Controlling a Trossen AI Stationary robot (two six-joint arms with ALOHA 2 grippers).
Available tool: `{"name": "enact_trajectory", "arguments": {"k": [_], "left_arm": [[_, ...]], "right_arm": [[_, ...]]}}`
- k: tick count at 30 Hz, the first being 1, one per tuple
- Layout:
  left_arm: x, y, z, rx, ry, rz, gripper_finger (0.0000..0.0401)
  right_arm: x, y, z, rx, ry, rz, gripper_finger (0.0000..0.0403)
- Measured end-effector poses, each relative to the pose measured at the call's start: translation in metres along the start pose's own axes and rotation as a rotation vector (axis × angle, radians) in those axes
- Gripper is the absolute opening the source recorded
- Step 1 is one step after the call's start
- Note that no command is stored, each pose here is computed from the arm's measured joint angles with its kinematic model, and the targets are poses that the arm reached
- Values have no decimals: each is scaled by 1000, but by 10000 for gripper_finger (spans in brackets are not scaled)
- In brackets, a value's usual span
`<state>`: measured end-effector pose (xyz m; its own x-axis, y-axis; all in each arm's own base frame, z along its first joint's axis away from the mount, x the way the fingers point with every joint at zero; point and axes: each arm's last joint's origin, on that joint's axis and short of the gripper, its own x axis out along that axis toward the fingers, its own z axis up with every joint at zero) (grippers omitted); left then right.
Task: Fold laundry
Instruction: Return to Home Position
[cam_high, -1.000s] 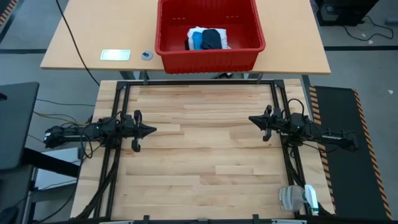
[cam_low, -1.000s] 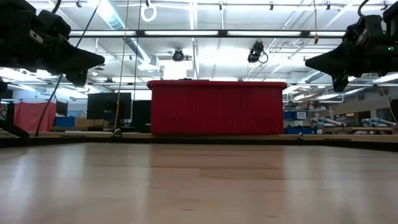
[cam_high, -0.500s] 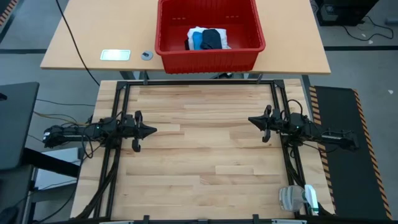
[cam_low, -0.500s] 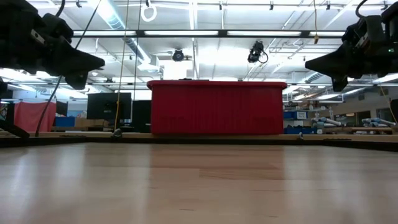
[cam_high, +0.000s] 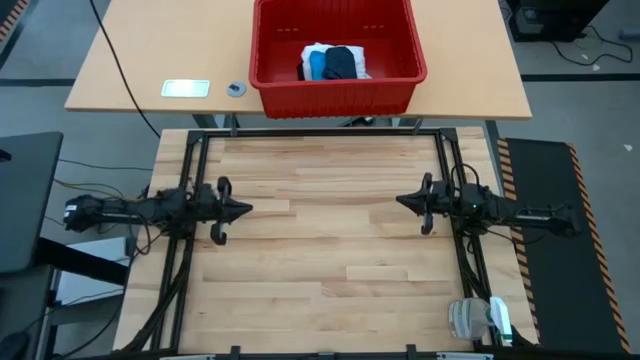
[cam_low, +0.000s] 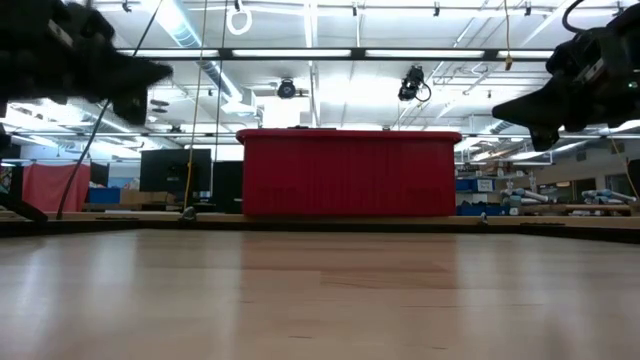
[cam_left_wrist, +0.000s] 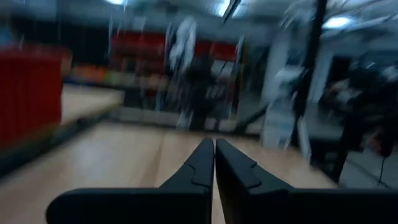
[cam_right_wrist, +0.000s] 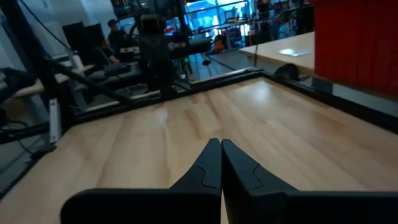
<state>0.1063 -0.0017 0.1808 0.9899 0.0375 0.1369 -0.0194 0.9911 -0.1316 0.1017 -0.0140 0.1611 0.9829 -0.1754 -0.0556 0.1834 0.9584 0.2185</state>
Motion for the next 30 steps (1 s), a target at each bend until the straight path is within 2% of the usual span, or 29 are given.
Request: {"name": "enact_trajectory", "arguments": {"k": [4, 12, 18, 23, 30], "left_arm": [[-2, -5, 13, 58, -140, -21, 7], [-2, -5, -1, 73, 1, 17, 4], [-1, -2, -2, 135, 21, 52, 4], [-4, 3, -22, 169, 226, 86, 4], [-3, 4, -23, 89, 232, 102, 5]], "right_arm": [[0, 0, 1, 55, -12, -16, 5], [-1, 2, -1, 29, 20, 70, 9], [0, 1, -2, 10, 28, 49, 15], [0, 1, -1, 9, 24, 49, 16], [0, 1, -1, 9, 21, 48, 17]]}}
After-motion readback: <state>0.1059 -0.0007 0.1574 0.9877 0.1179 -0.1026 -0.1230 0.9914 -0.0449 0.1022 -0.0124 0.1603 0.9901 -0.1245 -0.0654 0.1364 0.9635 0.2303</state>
